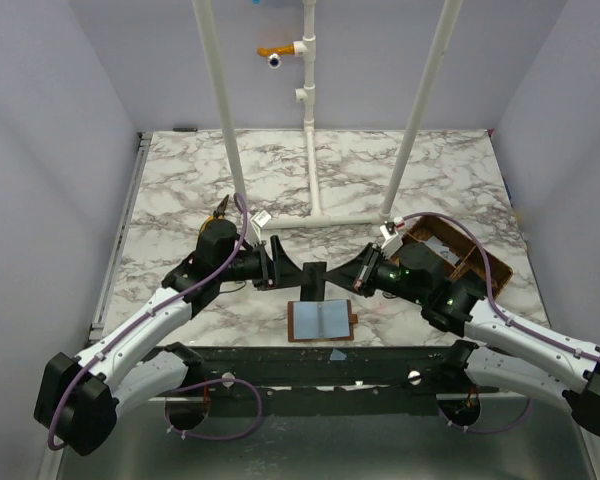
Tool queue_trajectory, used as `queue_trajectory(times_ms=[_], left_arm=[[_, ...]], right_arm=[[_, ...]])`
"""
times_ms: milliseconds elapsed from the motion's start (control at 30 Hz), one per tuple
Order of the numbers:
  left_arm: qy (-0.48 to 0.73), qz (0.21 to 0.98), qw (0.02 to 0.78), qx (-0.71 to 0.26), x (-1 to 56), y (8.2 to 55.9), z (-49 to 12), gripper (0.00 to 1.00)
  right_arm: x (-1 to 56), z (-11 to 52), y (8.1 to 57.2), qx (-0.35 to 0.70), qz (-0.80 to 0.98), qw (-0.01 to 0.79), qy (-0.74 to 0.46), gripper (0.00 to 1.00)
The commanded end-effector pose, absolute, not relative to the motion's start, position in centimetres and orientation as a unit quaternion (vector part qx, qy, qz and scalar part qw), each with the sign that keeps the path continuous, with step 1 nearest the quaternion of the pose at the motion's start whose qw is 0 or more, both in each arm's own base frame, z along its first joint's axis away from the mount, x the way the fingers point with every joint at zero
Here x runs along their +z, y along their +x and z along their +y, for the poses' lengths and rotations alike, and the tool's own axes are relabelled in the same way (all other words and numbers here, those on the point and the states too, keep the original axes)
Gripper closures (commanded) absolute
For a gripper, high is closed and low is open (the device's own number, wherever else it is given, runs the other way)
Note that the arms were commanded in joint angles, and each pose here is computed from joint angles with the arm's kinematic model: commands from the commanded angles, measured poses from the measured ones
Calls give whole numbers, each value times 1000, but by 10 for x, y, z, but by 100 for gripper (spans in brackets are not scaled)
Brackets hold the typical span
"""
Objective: Take the credit cards out of the card holder
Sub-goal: Place the credit card in the storage box.
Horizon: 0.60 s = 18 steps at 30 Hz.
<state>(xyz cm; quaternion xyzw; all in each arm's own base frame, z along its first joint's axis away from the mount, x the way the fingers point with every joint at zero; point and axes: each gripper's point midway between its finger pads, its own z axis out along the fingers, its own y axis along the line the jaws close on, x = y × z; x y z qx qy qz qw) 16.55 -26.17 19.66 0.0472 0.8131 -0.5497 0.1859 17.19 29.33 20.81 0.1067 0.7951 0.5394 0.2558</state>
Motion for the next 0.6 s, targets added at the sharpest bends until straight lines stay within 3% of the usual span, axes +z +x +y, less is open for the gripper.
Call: queue_trajectory(times_ms=[0,133,267,333,500,567], left_arm=[[72,782,179,-593,217,154,-265,34],[76,770,175,-609,223,151,-267,38],[81,758,170,-624,229,148,-269,50],[82,756,166,-628,230,147,-269,60],[86,752,162,-633,232,144,-269,98],[88,749,162,-637,234,144,-270,100]], right_arm=[[244,305,166,602,755,244,88,99],[245,308,164,611,751,238,83,99],[240,312,164,612,752,231,80,99],[239,314,165,612,752,230,78,99],[237,315,168,609,754,235,76,99],[237,315,168,608,753,238,75,92]])
